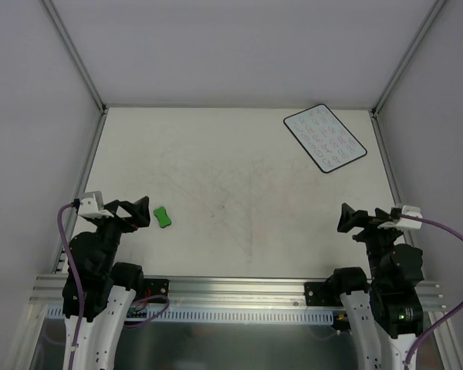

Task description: Erase the whiteboard

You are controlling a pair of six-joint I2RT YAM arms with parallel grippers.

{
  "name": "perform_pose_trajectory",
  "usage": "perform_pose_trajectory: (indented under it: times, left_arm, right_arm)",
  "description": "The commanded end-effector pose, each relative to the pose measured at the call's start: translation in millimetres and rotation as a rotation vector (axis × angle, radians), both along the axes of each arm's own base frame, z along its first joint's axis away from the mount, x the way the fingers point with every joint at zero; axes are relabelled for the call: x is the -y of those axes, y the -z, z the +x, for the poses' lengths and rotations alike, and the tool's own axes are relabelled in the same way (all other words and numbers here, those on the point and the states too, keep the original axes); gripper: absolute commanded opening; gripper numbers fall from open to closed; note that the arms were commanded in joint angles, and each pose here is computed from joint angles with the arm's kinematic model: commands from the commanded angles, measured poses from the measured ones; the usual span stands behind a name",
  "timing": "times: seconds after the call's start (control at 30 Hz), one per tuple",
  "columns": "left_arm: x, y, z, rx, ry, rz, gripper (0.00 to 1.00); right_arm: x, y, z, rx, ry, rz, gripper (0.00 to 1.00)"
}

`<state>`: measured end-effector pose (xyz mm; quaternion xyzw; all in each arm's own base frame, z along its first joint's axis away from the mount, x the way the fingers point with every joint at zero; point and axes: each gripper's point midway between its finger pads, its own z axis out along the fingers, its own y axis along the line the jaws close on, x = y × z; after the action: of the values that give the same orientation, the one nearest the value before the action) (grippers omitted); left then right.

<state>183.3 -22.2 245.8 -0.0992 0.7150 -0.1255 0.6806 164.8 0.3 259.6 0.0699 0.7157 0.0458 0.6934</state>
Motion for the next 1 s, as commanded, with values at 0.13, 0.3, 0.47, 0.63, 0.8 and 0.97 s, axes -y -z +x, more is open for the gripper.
perform_pose_trajectory:
  times: [0.13,0.3,0.47,0.63,0.8,0.97]
  left_arm:
    - [4,1,5,-0.005,0.024,0.024,0.99]
    - [2,5,7,-0.02,0.012,0.03,0.99]
    - [3,5,7,-0.022,0.017,0.031,0.99]
    - [3,6,7,-0.022,0.017,0.031,0.99]
    - [2,4,6,-0.013,0.017,0.032,0.99]
    - [2,3,5,-0.007,0.017,0.032,0.99]
  right_arm:
    - [-8,-2,28,-0.204,0.031,0.137,0.99]
    - [-28,28,72,-0.463,0.011,0.198,0.99]
    - [-39,66,129,-0.708,0.007,0.167,0.99]
    - [-46,103,212,-0.784,-0.004,0.144,0.99]
    - [-48,147,271,-0.892,-0.024,0.197,0.98]
    - [-47,187,314,-0.954,-0.026,0.227,0.97]
